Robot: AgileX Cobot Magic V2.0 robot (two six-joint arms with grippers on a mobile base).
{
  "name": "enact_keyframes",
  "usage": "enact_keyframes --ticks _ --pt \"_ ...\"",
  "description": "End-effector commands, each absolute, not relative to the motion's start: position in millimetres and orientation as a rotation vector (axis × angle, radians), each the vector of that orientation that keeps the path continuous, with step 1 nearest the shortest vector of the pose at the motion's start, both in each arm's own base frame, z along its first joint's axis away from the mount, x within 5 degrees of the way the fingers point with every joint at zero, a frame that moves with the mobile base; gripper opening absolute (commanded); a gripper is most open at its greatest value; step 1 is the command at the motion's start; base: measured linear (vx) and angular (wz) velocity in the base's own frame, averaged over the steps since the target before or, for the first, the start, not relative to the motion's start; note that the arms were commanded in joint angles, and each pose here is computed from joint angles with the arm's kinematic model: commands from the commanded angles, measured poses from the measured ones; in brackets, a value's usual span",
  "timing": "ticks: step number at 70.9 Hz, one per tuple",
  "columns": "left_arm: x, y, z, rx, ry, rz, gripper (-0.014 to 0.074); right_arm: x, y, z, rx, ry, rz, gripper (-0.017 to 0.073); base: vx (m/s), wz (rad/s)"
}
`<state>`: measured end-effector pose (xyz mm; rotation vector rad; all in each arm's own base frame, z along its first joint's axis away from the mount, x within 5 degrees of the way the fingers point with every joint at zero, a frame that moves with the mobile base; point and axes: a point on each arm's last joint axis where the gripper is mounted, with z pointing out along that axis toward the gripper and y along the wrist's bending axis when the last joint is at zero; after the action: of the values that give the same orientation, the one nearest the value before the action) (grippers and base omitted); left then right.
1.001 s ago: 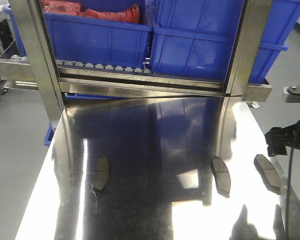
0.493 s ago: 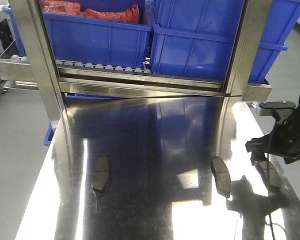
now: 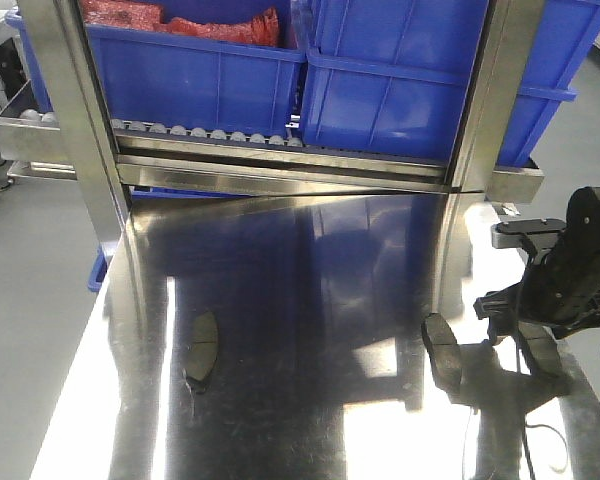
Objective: Move and align brake pads A on conveyor
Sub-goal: 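Close the right gripper on the brake pad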
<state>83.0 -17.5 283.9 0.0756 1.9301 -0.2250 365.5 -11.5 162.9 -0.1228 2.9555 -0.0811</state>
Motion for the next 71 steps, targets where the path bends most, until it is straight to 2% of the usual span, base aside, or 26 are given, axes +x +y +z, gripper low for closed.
enact_keyframes --ticks 1,42,71 --pt "86 -18 301 0.062 1.815 -0.245 0.0193 371 -13 186 -0.125 2.858 -0.101 0.0561 0.0 0.0" --pt "86 -18 301 0.062 1.815 -0.245 0.0193 371 -13 174 -0.122 2.915 -0.093 0.0454 0.0 0.0" --pt "86 -18 301 0.062 1.815 -0.245 0.0193 364 -13 173 -0.109 2.997 -0.095 0.0452 0.0 0.0"
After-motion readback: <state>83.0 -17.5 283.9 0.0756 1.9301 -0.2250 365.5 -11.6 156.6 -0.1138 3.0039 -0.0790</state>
